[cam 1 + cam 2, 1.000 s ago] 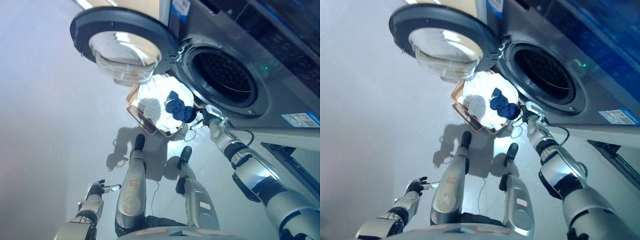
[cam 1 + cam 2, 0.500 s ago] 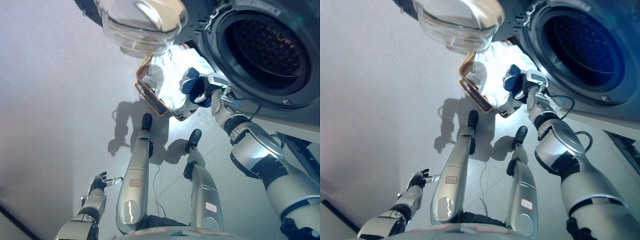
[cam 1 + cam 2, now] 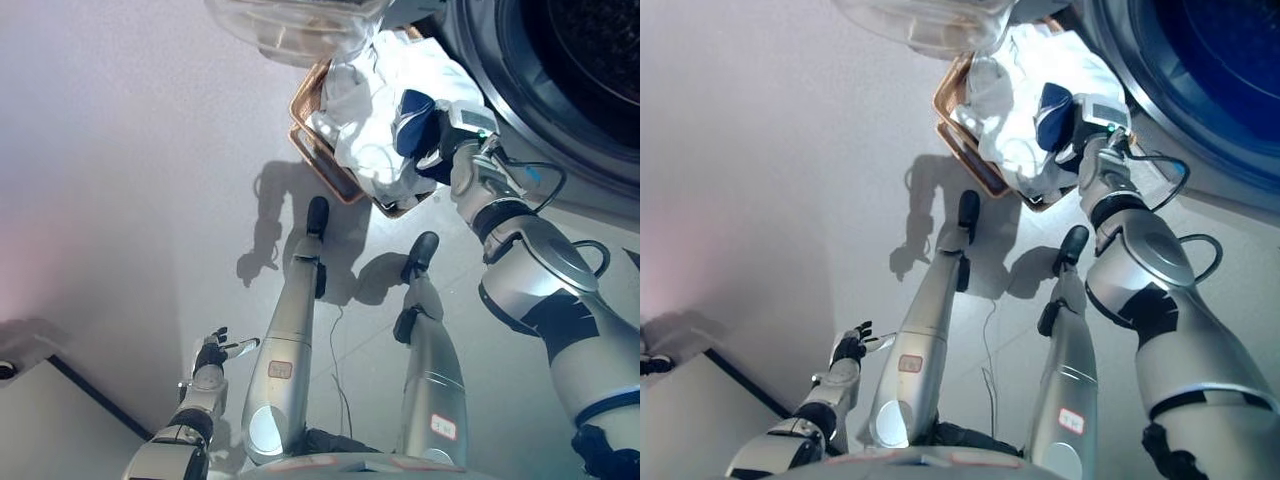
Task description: Put the clothes in the basket into the washing machine.
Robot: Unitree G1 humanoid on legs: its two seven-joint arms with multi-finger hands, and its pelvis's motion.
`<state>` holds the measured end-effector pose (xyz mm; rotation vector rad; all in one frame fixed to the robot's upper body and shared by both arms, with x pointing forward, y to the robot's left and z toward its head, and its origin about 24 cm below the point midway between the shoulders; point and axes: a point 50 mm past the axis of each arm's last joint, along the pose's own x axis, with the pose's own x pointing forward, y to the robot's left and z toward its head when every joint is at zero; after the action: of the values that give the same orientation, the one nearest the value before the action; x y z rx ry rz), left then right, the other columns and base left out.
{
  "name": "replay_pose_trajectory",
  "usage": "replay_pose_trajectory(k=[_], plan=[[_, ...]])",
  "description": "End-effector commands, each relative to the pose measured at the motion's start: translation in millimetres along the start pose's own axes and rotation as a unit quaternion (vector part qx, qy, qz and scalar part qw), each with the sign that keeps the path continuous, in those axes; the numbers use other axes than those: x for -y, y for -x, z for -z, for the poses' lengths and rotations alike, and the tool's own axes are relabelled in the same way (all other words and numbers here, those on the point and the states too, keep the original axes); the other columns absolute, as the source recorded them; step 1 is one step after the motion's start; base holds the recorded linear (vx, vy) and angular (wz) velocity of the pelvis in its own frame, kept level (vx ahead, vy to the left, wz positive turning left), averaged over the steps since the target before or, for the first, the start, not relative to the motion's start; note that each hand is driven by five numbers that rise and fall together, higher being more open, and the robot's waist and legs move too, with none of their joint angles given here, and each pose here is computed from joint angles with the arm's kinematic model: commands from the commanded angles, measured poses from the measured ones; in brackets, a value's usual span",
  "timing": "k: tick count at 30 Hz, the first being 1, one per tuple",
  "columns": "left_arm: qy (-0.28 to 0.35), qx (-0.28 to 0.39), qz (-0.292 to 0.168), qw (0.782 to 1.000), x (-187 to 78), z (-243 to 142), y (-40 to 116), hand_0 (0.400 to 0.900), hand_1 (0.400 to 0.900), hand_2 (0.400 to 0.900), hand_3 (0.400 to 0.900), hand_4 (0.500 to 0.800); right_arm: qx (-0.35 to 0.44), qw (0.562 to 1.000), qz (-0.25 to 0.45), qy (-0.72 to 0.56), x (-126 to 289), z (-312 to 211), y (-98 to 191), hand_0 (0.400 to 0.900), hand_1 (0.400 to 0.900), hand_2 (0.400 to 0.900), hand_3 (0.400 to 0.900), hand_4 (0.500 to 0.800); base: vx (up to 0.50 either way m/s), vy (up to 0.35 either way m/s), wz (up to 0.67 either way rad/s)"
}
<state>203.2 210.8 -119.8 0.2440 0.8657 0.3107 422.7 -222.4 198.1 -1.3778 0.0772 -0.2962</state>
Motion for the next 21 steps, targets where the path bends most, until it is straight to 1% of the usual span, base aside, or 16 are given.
replay_pose_trajectory(k=[1,6,7,8,9,10,21], plan=[[-0.020,-0.058,-0.005,0.998,5.2,36.2,8.7,0.900,0.900,0.900,0.900,0.800,-0.026,0.993,0.102,0.045,71.6,17.3,-9.9,0.900,0.900,0.900,0.900,0.800,0.036,0.073,-0.13],[-0.024,-0.056,0.001,0.998,10.7,35.8,10.0,0.900,0.900,0.900,0.900,0.800,-0.041,0.989,0.113,0.084,84.7,28.9,-9.8,0.900,0.900,0.900,0.900,0.800,0.035,0.039,-0.10],[-0.024,-0.055,0.000,0.998,10.7,35.2,9.9,0.900,0.900,0.900,0.900,0.800,-0.048,0.988,0.118,0.093,88.8,32.0,-9.6,0.859,0.859,0.859,0.859,0.775,0.038,0.003,-0.04],[-0.025,-0.053,-0.001,0.998,10.5,35.2,10.0,0.900,0.900,0.900,0.900,0.800,-0.052,0.987,0.120,0.098,90.7,35.3,-9.3,0.622,0.622,0.622,0.622,0.633,0.042,-0.004,-0.02],[-0.024,-0.053,-0.001,0.998,11.0,34.9,10.0,0.900,0.900,0.900,0.900,0.800,-0.058,0.986,0.120,0.101,90.6,38.5,-8.9,0.427,0.427,0.427,0.427,0.516,0.056,-0.003,-0.03],[-0.026,-0.052,0.001,0.998,12.3,35.0,10.4,0.900,0.900,0.900,0.900,0.800,-0.062,0.985,0.122,0.104,92.3,41.1,-8.6,0.400,0.400,0.400,0.400,0.500,0.044,-0.001,-0.03],[-0.023,-0.052,0.003,0.998,17.3,34.7,11.7,0.900,0.900,0.900,0.900,0.800,-0.050,0.986,0.133,0.086,96.7,32.7,-9.5,0.400,0.400,0.400,0.400,0.500,0.018,-0.016,0.00]])
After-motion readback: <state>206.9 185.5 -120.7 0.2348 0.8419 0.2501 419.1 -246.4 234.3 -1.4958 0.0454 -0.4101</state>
